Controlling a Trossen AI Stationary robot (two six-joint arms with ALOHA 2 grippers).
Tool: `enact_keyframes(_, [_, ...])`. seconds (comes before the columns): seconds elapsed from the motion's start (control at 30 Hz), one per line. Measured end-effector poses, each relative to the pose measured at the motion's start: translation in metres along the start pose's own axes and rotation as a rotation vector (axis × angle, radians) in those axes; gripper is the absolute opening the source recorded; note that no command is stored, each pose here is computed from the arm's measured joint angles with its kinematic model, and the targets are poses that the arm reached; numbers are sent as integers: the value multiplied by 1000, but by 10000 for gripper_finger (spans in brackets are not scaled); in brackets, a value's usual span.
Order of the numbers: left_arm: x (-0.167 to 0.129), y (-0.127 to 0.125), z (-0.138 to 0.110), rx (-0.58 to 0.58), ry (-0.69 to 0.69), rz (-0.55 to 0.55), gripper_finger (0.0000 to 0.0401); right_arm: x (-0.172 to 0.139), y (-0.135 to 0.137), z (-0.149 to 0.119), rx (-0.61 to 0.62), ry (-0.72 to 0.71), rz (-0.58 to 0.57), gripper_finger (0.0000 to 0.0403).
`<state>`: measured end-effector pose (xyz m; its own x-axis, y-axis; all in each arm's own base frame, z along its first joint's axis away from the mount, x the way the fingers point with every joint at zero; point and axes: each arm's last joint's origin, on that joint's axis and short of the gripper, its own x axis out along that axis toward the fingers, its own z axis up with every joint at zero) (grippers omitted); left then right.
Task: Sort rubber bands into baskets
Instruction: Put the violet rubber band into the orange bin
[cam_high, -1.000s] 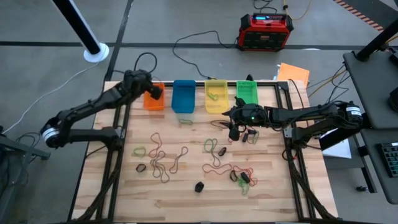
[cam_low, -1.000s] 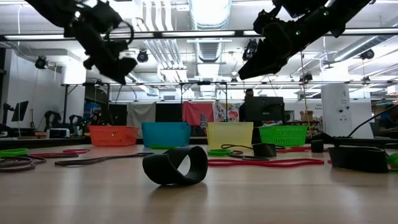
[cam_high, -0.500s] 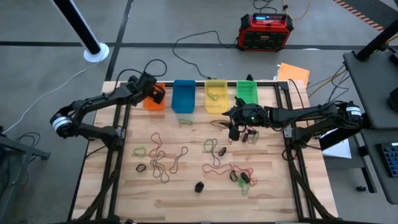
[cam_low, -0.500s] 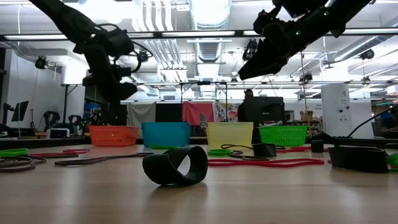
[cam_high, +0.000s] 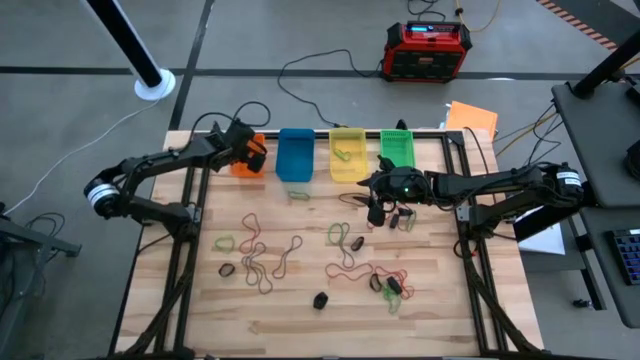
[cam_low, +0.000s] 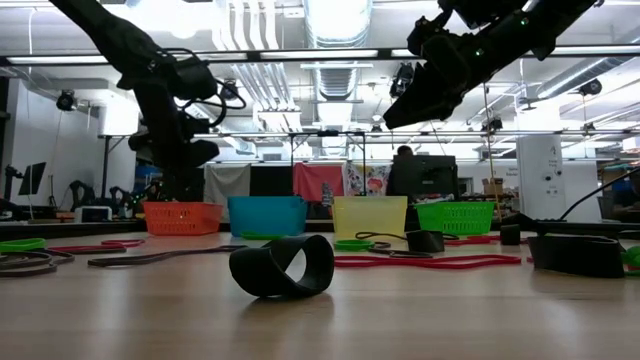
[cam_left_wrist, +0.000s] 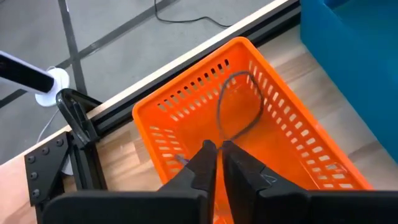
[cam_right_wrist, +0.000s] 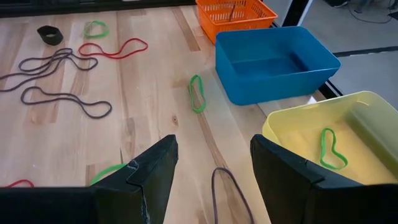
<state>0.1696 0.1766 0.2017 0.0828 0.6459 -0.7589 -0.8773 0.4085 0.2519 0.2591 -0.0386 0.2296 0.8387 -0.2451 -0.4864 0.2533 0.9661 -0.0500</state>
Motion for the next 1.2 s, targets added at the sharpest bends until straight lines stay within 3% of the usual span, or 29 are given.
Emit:
enact_keyframes(0.4, [-3, -3, 2, 41, -31, -9, 129, 4, 0, -4, 22, 21, -1, 199])
enact_keyframes(0.8, [-54, -33, -3, 170, -195, -166, 145, 4, 0, -6, 88, 42, -3, 199])
enact_keyframes(0.9, [-74, -48, -12, 334, -236, -324, 145, 4, 0, -10, 111, 75, -5, 199])
enact_keyframes(1.07, [-104, -73, -36, 608, -250, -736, 145, 3, 0, -17, 137, 152, -15, 199])
enact_keyframes(1.2, [-120, -86, -48, 681, -278, -822, 145, 2, -1, -25, 171, 233, -76, 199])
